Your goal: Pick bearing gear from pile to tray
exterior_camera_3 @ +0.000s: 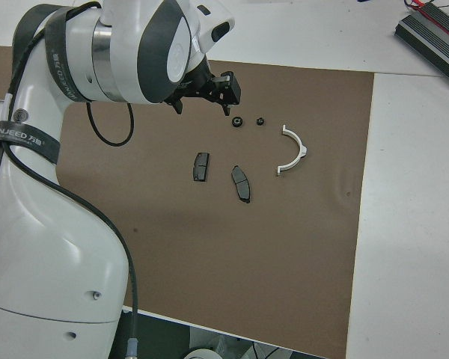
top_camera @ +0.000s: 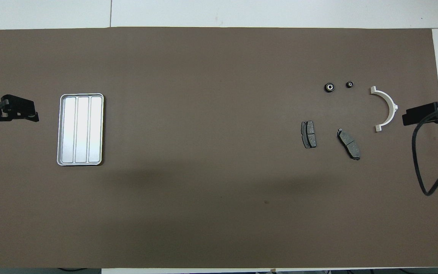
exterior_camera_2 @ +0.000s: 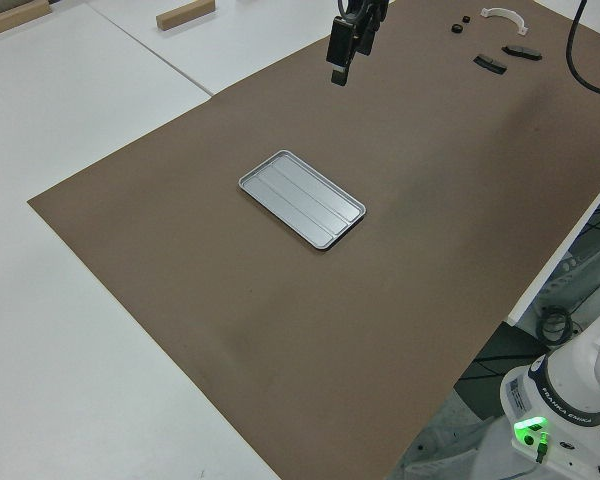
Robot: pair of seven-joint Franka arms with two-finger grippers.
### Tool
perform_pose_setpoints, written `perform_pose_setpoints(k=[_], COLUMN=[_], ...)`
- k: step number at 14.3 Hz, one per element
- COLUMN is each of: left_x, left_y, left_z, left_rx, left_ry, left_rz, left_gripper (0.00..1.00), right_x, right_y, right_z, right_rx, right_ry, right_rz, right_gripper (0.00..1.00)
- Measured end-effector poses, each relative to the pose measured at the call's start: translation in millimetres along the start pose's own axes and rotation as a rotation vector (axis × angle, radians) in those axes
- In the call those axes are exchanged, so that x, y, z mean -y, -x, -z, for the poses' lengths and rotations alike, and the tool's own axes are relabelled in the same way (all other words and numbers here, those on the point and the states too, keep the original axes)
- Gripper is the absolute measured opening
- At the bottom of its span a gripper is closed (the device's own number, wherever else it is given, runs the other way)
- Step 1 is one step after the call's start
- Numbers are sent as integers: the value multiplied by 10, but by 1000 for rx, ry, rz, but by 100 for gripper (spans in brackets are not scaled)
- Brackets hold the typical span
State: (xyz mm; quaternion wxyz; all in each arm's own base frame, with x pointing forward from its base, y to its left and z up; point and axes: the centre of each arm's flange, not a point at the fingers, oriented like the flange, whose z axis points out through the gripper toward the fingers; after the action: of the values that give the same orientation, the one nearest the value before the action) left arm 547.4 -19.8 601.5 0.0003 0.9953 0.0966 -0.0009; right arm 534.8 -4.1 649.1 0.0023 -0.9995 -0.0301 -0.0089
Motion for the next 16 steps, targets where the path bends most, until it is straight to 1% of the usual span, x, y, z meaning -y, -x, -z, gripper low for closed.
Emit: perform_pose_setpoints(k=[10,13,16], left_x=[0,0,0], left_y=[0,0,0], left_z=[0,0,0], left_rx=[0,0,0], left_ry=[0,0,0], left_rz=[0,0,0], left_gripper=[100,100,100], right_x=[11,110,103], right_y=[18,32,-26], right_z=[48,106,81], right_rx=[-9,-25,-55], right_ry=[0,-1,1], right_rz=[2,21,20], right_gripper=[100,100,100])
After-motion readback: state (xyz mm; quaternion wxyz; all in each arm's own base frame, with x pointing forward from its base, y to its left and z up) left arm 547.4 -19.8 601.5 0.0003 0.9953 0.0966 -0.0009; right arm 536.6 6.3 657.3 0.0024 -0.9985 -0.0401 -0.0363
